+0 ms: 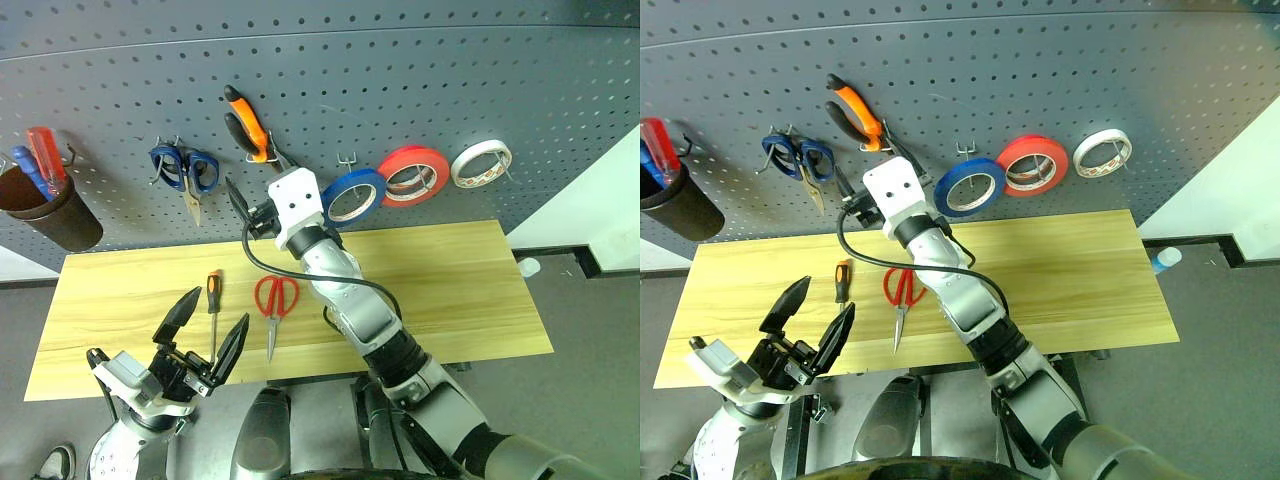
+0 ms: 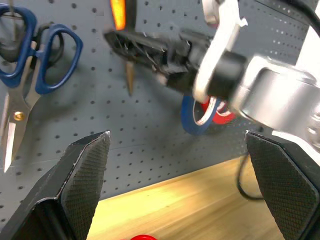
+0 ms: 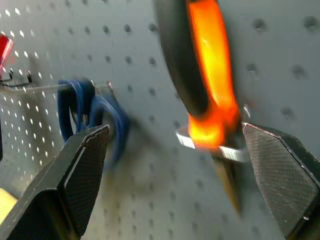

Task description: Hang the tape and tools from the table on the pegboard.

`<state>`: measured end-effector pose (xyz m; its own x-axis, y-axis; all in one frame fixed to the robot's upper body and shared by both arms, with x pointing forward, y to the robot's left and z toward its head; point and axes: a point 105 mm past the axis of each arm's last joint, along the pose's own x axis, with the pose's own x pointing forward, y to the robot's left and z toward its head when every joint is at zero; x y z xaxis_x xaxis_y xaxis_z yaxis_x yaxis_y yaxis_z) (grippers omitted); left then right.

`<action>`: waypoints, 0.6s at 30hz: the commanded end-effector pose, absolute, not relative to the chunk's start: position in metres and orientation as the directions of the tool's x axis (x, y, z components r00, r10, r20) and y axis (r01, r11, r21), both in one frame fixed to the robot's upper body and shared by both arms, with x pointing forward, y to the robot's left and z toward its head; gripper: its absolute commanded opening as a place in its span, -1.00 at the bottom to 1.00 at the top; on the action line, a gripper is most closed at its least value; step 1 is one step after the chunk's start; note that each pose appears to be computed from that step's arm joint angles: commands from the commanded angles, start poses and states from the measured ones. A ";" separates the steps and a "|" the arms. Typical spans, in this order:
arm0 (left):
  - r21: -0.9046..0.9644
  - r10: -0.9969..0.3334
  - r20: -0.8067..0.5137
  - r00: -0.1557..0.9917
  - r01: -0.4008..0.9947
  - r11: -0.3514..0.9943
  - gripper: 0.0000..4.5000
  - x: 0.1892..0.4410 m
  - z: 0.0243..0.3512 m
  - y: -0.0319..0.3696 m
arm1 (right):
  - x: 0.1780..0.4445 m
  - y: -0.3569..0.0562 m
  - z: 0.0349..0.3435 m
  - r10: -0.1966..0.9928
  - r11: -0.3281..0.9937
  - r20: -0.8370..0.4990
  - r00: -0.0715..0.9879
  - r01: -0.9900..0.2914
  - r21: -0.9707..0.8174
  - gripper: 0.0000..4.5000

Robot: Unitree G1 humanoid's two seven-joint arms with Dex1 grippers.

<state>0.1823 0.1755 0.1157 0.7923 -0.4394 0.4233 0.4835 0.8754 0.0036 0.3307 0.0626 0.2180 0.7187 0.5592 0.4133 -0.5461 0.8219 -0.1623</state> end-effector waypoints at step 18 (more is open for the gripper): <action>0.049 -0.474 0.483 0.736 0.517 0.854 1.00 0.197 0.119 0.173 | 0.291 -0.007 0.237 0.526 0.848 0.443 0.726 -0.486 -0.211 0.98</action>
